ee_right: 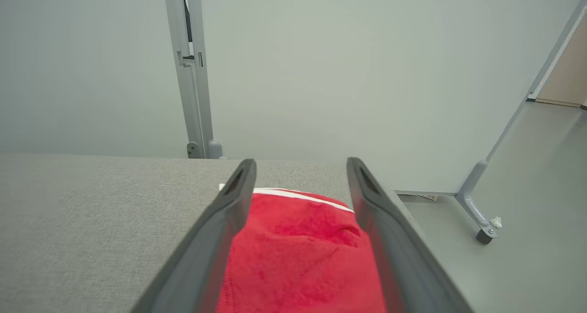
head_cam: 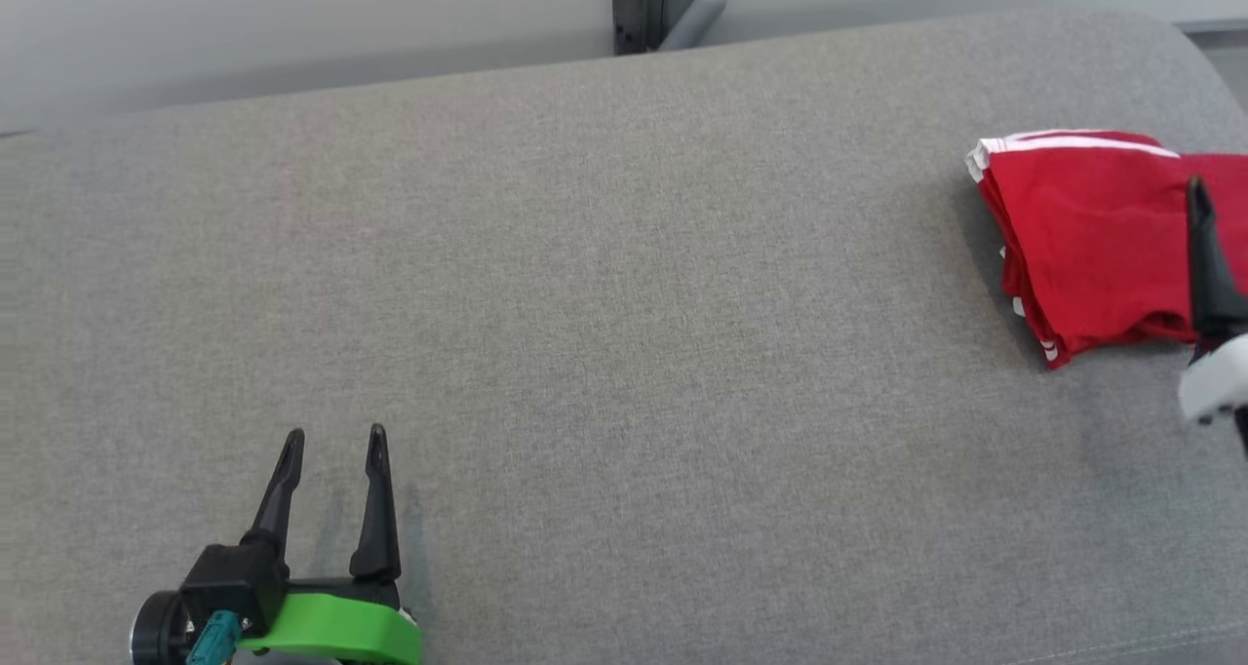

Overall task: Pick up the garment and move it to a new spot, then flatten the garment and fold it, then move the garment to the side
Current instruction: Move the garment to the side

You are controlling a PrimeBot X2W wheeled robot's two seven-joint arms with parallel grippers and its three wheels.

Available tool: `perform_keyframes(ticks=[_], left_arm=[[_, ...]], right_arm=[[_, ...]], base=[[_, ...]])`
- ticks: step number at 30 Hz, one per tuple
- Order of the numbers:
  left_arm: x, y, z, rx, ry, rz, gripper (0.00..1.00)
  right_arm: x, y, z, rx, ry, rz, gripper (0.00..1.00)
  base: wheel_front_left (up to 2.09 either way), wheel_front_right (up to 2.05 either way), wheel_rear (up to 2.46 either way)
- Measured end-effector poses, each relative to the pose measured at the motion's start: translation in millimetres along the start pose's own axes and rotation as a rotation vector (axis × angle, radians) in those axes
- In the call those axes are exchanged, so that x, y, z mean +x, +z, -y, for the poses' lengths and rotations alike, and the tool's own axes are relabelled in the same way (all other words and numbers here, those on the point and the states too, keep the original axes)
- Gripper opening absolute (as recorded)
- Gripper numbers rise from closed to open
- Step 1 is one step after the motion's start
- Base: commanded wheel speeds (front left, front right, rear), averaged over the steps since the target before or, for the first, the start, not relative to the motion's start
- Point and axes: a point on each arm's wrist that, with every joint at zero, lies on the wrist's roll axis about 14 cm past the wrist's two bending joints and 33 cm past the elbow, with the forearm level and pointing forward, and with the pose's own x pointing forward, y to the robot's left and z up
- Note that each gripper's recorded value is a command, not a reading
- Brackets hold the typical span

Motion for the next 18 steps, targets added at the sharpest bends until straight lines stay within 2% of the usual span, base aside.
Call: perform_keyframes(ticks=[6, 10, 18], left_arm=[[-22, 10, -6, 0.013, 0.028, 0.023, 1.0], [-37, 10, -10, 0.023, 0.045, 0.024, 1.0], [-55, 14, -26, 0.03, 0.098, 0.04, 1.0]], right_arm=[[-41, -10, -35, 0.064, 0.033, 0.046, 1.0], [-64, -25, -53, 0.086, 0.046, 0.028, 1.0], [-83, -35, -90, 0.135, 0.079, 0.013, 1.0]], base=[[0.0, 0.0, 0.0], [0.0, 0.0, 0.0], [0.0, 0.0, 0.0]])
